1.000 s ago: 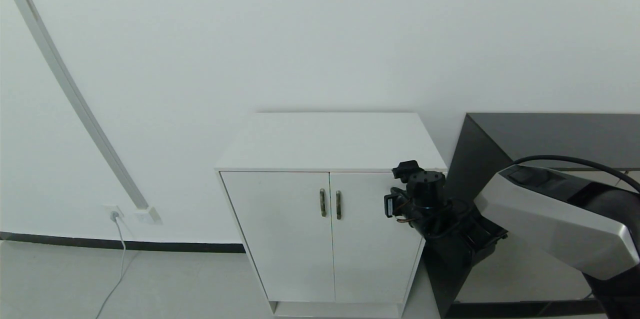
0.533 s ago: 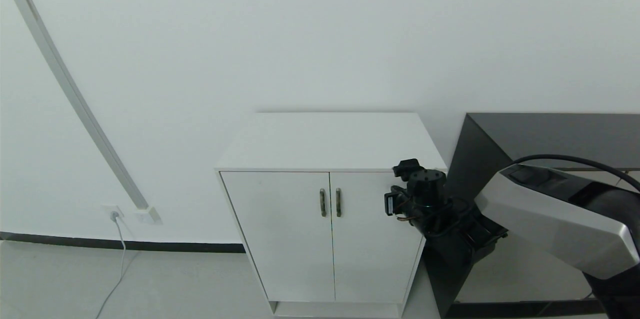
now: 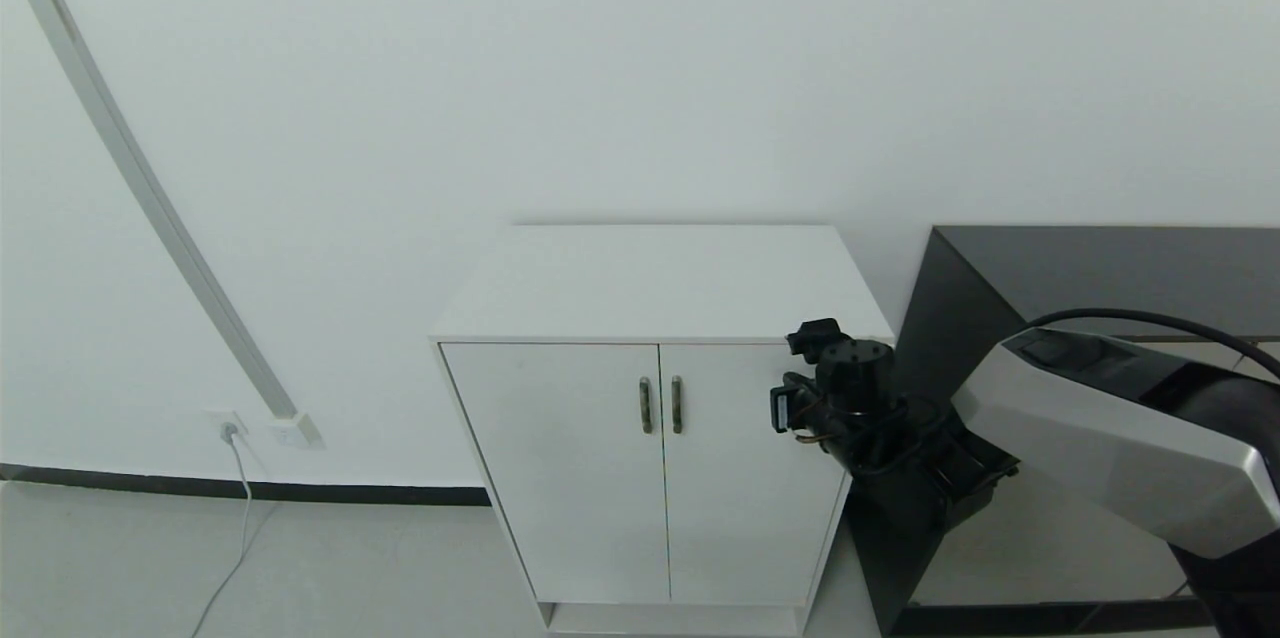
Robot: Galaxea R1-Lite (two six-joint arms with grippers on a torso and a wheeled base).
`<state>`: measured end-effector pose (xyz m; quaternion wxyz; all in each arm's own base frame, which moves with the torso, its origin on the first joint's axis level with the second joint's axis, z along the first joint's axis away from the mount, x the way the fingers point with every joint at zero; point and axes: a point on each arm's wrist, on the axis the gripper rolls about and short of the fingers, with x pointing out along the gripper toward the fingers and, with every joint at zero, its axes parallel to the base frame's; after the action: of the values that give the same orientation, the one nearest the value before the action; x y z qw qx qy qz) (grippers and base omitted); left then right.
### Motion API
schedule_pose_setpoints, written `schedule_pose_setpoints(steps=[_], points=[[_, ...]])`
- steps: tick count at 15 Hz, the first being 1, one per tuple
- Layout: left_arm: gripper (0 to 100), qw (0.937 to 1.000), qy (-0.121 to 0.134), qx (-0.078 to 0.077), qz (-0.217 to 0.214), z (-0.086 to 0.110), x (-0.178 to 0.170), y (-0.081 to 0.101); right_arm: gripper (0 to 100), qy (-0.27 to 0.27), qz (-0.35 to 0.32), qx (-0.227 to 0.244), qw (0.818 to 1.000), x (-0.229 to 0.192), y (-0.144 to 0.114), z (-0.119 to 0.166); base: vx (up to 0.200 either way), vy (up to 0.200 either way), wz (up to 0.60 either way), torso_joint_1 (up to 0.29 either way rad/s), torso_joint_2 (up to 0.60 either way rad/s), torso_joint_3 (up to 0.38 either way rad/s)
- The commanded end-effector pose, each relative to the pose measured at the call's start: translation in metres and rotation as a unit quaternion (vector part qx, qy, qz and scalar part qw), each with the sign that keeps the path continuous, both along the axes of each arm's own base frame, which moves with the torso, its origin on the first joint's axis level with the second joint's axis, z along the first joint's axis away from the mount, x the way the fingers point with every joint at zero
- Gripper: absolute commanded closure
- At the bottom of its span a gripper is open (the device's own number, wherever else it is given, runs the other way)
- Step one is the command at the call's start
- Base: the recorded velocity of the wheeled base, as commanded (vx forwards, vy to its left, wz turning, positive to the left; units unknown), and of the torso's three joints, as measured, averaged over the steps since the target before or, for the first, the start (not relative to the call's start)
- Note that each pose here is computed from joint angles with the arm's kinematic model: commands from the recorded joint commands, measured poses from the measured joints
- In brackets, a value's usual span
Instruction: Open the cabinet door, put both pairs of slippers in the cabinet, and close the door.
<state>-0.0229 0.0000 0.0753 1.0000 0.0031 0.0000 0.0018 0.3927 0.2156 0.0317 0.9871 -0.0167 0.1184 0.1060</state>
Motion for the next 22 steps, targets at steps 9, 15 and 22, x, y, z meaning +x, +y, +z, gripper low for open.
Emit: schedule_pose_setpoints(steps=[9, 15, 22], points=[[100, 1.0000, 0.000, 0.000, 0.000, 0.000, 0.000, 0.000, 100, -0.024, 0.000, 0.012, 1.000, -0.071, -0.032, 0.079, 0.000, 0.000, 0.00, 0.000, 0.00, 0.000], [100, 1.0000, 0.001, 0.000, 0.000, 0.000, 0.000, 0.000, 100, -0.020, -0.172, -0.010, 0.985, -0.120, -0.141, 0.102, 0.000, 0.000, 0.00, 0.000, 0.00, 0.000], [100, 1.0000, 0.000, 0.000, 0.000, 0.000, 0.000, 0.000, 100, 0.004, -0.182, -0.024, 0.983, -0.211, -0.174, 0.094, 0.000, 0.000, 0.00, 0.000, 0.00, 0.000]])
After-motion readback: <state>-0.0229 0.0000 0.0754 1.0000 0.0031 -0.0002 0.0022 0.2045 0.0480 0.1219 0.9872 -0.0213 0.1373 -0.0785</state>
